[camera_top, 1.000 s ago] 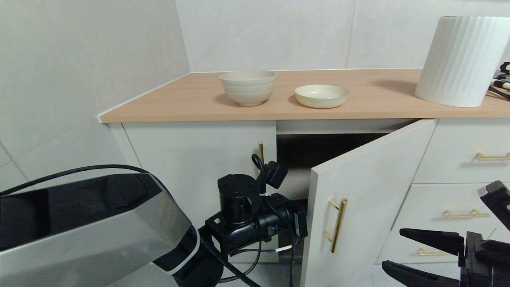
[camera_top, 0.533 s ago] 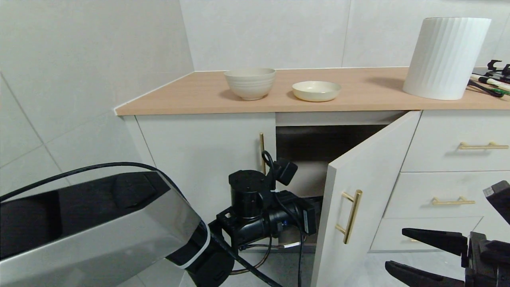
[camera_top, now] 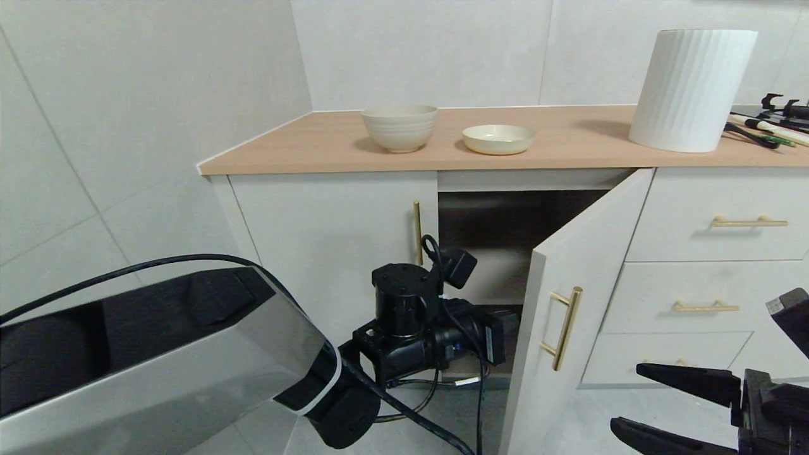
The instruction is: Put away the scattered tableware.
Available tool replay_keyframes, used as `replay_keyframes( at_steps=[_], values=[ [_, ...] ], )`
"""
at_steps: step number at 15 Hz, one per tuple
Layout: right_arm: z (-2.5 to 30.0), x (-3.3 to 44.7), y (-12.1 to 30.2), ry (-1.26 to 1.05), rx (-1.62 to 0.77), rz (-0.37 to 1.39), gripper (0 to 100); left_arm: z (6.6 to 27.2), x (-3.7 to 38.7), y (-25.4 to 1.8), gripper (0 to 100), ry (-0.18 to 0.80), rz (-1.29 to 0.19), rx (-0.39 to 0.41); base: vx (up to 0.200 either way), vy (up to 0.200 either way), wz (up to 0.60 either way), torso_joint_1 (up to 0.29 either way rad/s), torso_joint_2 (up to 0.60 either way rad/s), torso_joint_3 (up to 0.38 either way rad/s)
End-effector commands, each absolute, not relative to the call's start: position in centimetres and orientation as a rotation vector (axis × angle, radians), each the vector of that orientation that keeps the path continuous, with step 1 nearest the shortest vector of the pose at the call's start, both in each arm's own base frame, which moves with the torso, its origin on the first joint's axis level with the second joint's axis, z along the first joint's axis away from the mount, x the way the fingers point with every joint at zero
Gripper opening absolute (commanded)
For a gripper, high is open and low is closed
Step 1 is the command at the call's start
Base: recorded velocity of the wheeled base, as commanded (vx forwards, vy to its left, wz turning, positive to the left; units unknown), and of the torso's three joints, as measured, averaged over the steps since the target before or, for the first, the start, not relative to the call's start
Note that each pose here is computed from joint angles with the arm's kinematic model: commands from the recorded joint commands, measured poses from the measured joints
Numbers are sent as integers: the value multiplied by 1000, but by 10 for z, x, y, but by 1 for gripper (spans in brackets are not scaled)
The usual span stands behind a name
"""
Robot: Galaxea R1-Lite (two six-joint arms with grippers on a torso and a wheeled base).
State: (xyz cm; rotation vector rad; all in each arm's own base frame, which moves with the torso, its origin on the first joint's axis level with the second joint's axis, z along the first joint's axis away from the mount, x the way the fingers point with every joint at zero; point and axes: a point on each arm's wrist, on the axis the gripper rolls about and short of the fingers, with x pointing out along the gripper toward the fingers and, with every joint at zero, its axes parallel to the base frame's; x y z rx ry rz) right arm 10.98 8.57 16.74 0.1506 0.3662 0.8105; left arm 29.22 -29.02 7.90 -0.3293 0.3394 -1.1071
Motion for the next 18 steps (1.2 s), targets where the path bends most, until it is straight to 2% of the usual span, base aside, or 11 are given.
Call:
replay_keyframes(
  at_steps=[1,8,13,15,18],
  values=[
    [168,110,86,365,150,812,100,81,296,-292,0,331,-1103,-329,-200,0,0,7,2,2],
    [166,109,85,370,151,812,100,76,325,-308,0,367,-1076,-325,0,0,0,0,0,0],
    [166,109,86,372,152,826,100,78,326,-311,0,374,-1077,-315,0,0,0,0,0,0],
    [166,108,86,373,152,829,100,83,313,-321,0,379,-1095,-260,0,0,0,0,0,0],
    [168,102,86,360,154,877,100,109,277,-361,0,245,-1234,-107,0,0,0,0,0,0]
  ],
)
